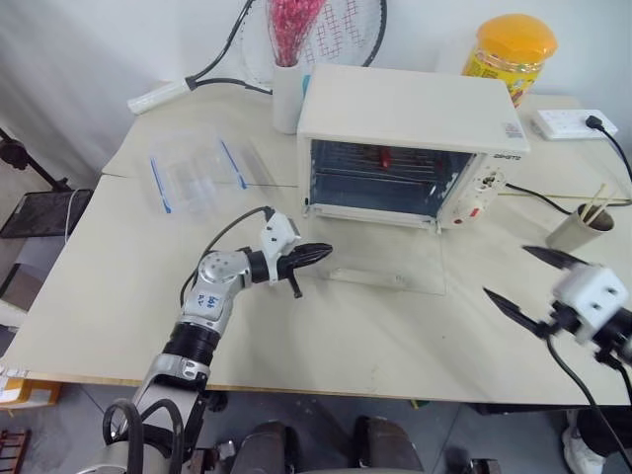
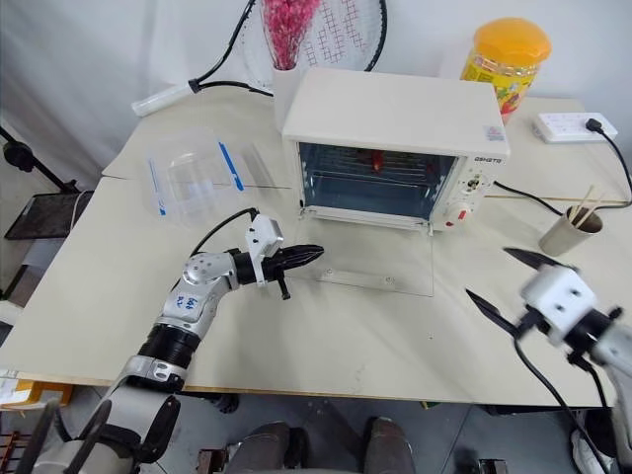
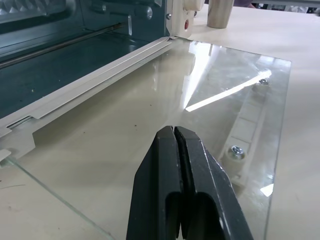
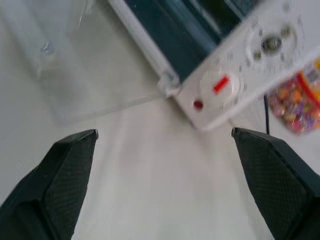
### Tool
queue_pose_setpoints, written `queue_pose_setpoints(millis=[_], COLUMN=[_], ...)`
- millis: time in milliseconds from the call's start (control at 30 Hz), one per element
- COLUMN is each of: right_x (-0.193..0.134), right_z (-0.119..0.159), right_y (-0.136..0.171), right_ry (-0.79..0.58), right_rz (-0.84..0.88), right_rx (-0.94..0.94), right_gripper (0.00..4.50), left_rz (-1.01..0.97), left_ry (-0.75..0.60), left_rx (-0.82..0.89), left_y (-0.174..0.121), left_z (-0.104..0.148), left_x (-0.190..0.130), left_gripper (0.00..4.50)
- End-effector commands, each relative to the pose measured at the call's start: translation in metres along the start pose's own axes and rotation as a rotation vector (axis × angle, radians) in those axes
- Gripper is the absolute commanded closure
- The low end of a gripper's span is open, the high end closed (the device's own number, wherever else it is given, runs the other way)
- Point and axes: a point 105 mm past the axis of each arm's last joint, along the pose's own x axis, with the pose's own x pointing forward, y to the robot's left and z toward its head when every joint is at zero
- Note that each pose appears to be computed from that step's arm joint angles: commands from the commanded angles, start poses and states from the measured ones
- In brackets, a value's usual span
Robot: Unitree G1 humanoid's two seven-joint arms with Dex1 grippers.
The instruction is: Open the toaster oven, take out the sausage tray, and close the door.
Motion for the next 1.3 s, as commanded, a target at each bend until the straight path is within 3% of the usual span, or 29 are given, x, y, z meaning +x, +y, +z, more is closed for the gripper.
queue_pose_setpoints(millis=[33, 200, 433, 667, 800, 1133, 1300], right_x=[0.042, 0.092, 0.138, 0.170, 0.182, 0.189, 0.188], right_z=[0.030, 0.063, 0.061, 0.053, 0.052, 0.057, 0.069], right_y=[0.008, 0.008, -0.013, -0.030, -0.028, -0.033, -0.034], right_ry=[-0.055, -0.156, -0.055, 0.044, 0.052, 0.048, 0.007], right_rz=[-0.004, -0.137, -0.301, -0.363, -0.369, -0.413, -0.437], right_rx=[-0.119, -0.322, -0.526, -0.616, -0.625, -0.656, -0.673], right_gripper=[0.00, 0.00, 0.00, 0.00, 0.97, 4.47, 4.47], left_rz=[0.062, 0.093, 0.140, 0.153, 0.141, 0.115, 0.091], left_ry=[-0.068, -0.120, -0.149, -0.138, -0.145, -0.209, -0.263], left_rx=[-0.020, -0.003, 0.017, -0.004, -0.012, -0.034, -0.031], left_y=[0.006, 0.004, -0.004, -0.010, -0.011, 0.003, 0.019], left_z=[0.014, 0.030, 0.046, 0.045, 0.046, 0.061, 0.076], left_x=[-0.018, -0.044, -0.067, -0.070, -0.065, -0.047, -0.025], left_gripper=[3.86, 2.32, 0.09, 0.09, 0.06, 0.06, 0.06])
